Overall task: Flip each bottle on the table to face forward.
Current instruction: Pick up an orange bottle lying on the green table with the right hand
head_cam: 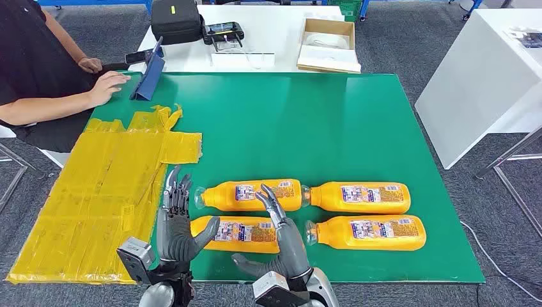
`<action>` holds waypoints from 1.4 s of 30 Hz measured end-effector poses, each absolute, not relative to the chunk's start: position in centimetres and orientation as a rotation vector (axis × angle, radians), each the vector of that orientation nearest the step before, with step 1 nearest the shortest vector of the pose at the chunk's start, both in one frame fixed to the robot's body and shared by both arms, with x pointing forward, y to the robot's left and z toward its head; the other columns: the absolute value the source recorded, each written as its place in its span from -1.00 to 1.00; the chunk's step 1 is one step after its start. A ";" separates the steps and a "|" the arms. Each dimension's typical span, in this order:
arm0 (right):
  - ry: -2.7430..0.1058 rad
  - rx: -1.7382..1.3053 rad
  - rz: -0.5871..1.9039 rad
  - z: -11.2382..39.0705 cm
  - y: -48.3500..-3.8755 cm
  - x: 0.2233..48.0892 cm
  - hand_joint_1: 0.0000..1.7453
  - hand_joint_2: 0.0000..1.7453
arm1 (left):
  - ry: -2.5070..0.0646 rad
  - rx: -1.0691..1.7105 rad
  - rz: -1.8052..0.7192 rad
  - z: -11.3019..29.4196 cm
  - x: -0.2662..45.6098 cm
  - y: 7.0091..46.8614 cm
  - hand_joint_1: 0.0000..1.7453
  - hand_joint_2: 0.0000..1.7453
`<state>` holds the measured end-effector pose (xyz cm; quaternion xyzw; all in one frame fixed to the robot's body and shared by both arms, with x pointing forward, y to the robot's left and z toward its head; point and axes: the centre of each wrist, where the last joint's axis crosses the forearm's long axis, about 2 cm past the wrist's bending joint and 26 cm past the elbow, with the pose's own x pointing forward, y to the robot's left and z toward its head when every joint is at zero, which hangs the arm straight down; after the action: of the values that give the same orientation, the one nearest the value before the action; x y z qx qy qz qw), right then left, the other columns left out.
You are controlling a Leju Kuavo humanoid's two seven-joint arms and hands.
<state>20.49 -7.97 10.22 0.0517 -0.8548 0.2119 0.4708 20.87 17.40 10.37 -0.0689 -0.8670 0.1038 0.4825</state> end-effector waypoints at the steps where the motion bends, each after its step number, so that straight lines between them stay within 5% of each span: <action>1: -2.098 0.124 0.517 10.2 -8.0 20.5 -1.00 -1.00 | -2.113 -0.165 0.254 10.4 20.9 17.4 -1.00 -0.33; 2: -2.100 0.122 0.517 10.2 -8.0 20.5 -1.00 -0.50 | -2.112 -0.163 0.254 10.3 20.9 17.5 -1.00 -0.50; 3: -2.105 0.117 0.515 10.2 -8.0 20.5 -1.00 0.00 | -2.112 -0.158 0.255 10.3 20.9 17.5 -1.00 -1.00; 5: -2.108 0.105 0.514 10.2 -8.0 20.5 -1.00 1.00 | -2.111 -0.147 0.258 10.3 20.9 17.6 -1.00 -1.00; 20: -2.046 0.103 0.569 10.1 -8.2 20.6 -1.00 1.00 | -2.107 -0.119 0.272 10.2 20.9 18.0 -1.00 -1.00; 42: -1.768 0.075 1.119 12.3 -7.6 28.6 -1.00 1.00 | -2.105 -0.130 0.257 10.0 21.3 18.3 -1.00 -1.00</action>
<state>28.59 -7.58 12.27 0.0308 -0.7310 0.4628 0.5005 21.31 18.28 9.96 -0.0536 -0.8655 0.1057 0.4867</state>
